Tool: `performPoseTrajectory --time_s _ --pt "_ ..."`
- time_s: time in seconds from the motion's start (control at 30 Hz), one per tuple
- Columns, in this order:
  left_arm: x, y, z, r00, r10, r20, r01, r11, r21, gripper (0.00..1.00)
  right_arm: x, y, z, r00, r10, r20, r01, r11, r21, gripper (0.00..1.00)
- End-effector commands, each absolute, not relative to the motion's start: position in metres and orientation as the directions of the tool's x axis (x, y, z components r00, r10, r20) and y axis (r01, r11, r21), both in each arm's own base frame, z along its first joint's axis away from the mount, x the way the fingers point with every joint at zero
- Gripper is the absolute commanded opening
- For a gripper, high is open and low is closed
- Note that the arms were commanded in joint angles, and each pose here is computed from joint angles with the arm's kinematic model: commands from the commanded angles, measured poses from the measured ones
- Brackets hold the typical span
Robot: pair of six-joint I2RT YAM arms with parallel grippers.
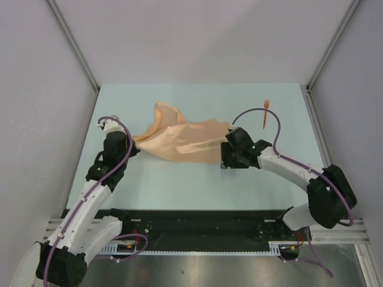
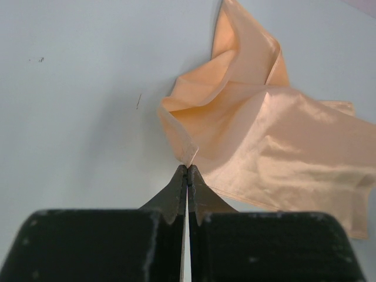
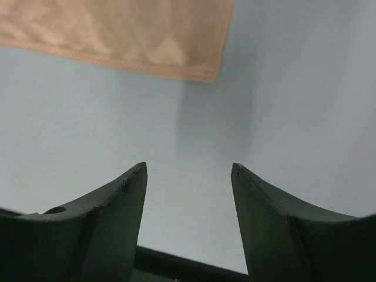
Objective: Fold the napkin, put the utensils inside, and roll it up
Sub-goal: Flatten the napkin out
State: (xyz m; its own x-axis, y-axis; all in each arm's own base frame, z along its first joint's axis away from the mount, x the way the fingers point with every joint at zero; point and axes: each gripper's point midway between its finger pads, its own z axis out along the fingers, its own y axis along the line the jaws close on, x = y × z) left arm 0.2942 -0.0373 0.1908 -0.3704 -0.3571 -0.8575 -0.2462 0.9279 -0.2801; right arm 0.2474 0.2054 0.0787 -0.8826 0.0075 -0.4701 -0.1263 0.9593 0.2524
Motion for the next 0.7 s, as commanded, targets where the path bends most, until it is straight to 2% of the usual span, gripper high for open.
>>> performPoseTrajectory --time_s 0.0,0.2,0.67 --pt "0.298 -0.039 0.203 -0.353 -0.361 -0.863 -0.219 0.929 -0.299 0.0 0.288 0.202 0.084 -0.84 -0.012 -0.543 -0.092 0.988 0.12 0.62" --pt "0.297 -0.038 0.203 -0.353 -0.366 -0.861 -0.219 0.927 -0.304 0.0 0.303 0.209 0.057 -0.865 -0.073 -0.497 -0.107 0.993 0.041 0.56" --pt "0.3 -0.039 0.2 -0.363 -0.372 -0.855 -0.214 0.926 -0.312 0.0 0.306 0.219 0.024 -0.887 -0.066 -0.456 -0.107 0.992 0.066 0.45"
